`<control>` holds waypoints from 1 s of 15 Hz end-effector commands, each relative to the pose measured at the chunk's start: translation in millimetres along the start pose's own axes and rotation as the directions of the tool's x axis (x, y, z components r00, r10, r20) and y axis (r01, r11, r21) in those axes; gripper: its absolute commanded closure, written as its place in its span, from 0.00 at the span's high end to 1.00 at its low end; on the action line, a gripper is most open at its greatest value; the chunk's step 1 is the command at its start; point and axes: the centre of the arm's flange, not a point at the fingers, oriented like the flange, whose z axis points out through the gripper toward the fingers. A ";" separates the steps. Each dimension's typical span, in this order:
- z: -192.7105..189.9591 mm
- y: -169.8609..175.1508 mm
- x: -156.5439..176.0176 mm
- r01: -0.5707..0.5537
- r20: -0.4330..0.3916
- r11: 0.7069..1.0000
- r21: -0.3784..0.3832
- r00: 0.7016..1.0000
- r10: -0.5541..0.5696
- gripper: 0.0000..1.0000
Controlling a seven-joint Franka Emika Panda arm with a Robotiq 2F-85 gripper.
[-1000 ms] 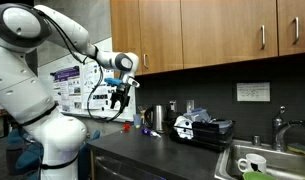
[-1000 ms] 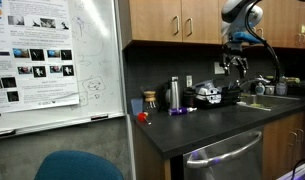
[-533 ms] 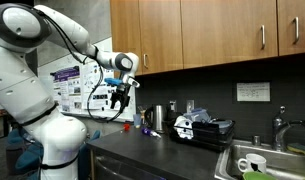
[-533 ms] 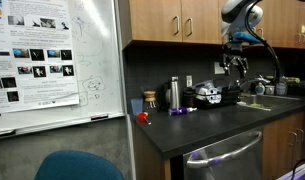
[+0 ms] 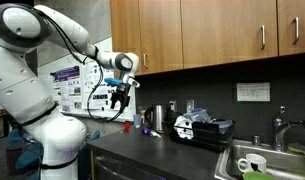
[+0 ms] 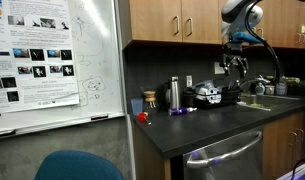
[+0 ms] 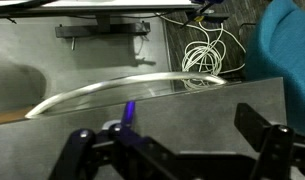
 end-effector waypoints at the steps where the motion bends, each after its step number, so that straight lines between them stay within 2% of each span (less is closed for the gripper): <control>1: 0.7 0.4 0.2 0.006 -0.023 1.000 0.000 1.000 -0.006 1.00; 5: 1.6 0.7 0.8 0.007 -0.021 1.000 0.003 1.000 -0.007 1.00; 11: 1.3 0.1 4.5 -0.006 0.037 1.000 0.015 0.999 0.006 1.00; 15: 0.1 -6.8 10.9 -0.015 0.038 1.000 0.013 0.999 0.015 1.00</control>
